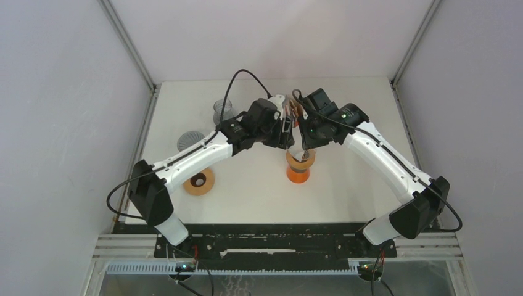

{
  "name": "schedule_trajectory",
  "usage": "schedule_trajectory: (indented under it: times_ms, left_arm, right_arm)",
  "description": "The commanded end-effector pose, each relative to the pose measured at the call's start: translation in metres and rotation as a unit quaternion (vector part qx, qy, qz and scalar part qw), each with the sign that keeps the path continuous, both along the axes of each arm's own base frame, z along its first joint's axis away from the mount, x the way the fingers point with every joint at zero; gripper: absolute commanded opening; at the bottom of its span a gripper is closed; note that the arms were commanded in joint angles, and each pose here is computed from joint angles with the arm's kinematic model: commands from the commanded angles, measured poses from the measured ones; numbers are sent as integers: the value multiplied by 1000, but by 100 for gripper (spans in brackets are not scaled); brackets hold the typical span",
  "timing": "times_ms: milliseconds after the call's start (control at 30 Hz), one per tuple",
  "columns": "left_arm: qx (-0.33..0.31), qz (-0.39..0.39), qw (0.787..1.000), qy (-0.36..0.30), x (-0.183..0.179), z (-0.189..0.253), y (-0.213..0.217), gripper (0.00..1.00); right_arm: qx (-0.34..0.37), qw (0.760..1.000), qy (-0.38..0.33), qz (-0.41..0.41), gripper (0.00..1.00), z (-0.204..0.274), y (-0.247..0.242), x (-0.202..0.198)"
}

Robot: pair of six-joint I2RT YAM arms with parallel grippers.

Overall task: Place the coffee filter in the dripper
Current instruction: Place the coffee filter in the coffee dripper.

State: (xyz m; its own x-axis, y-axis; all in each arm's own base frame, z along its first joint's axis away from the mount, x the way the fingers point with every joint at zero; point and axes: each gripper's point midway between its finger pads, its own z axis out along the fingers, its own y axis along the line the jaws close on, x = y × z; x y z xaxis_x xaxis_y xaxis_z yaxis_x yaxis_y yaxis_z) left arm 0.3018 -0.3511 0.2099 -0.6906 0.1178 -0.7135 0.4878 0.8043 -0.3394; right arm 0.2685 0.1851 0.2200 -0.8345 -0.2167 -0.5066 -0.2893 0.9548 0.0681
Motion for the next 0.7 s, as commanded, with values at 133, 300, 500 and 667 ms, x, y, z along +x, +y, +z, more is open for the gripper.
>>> schedule_trajectory:
  times_ms: [133, 300, 500, 667]
  left_arm:
    - [-9, -23, 999, -20, 0, 21, -11, 66]
    - [-11, -26, 999, -19, -2, 22, -12, 64]
    - [-13, -31, 999, -16, -4, 22, -15, 61]
    - [-10, -29, 999, -12, -5, 17, -14, 59]
  right_arm:
    - [-15, 999, -40, -24, 45, 9, -13, 11]
    - [-24, 999, -37, -32, 52, 2, -16, 14]
    - [-29, 998, -28, -42, 56, -9, -18, 20]
    - [-29, 998, -20, -49, 59, -17, -22, 22]
